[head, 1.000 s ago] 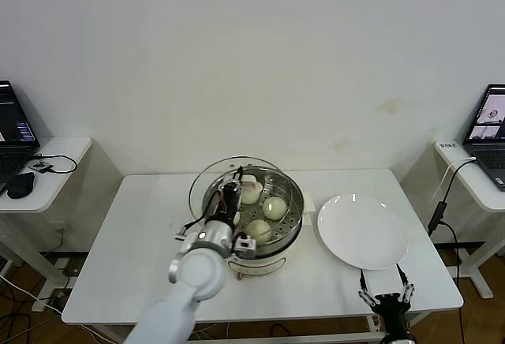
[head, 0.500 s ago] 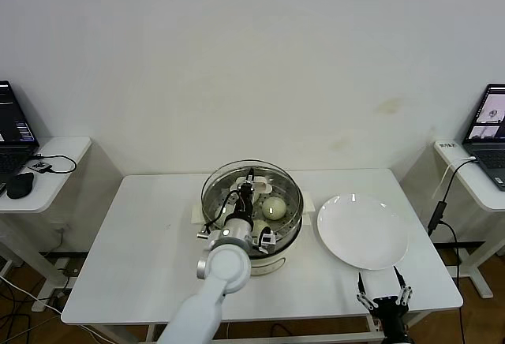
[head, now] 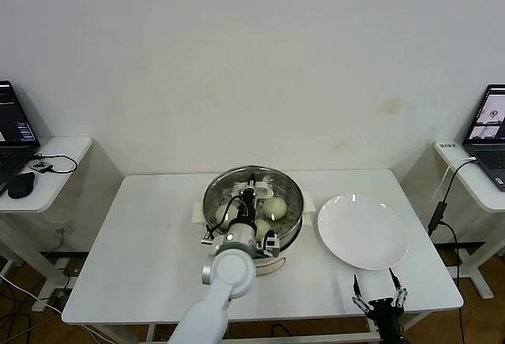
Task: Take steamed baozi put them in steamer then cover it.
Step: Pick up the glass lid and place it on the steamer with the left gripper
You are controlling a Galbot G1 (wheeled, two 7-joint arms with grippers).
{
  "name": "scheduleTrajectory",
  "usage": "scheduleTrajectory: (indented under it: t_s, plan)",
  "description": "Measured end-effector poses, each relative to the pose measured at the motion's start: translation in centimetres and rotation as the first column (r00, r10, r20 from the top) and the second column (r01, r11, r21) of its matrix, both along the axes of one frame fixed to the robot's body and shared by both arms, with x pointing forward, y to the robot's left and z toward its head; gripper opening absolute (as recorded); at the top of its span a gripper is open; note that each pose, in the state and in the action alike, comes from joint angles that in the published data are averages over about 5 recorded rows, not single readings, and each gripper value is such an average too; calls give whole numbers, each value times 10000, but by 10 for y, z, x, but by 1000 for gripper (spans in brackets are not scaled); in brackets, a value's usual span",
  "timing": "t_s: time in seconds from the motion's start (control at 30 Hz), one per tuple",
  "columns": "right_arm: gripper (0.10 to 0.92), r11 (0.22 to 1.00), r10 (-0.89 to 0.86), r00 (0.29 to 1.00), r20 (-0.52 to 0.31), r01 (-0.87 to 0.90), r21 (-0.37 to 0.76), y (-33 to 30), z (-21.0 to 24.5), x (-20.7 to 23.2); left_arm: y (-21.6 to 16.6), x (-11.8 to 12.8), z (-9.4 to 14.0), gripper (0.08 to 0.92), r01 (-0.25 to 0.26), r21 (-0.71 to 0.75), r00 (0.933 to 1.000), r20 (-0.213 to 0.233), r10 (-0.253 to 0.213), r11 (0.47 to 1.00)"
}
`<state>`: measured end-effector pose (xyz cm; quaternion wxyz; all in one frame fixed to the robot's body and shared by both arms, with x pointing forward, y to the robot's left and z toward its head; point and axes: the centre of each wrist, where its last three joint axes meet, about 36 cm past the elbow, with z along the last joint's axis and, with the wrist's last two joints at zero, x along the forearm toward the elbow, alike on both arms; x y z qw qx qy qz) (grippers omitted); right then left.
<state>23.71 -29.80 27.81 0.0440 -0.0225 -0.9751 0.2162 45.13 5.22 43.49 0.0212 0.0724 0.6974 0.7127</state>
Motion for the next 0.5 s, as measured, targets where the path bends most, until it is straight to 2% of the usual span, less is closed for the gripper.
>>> scheduleTrajectory:
  t_s: [0.33, 0.5]
  plan:
    - [823, 10000, 91, 10000, -16, -91, -26, 2, -1, -3, -6, -1, -2, 137, -14, -200, 9999, -124, 12, 9998]
    - [823, 9999, 128, 9999, -14, -128, -9, 4, -1, -3, -6, -5, -3, 233, 73, -353, 9998, -173, -79, 9994]
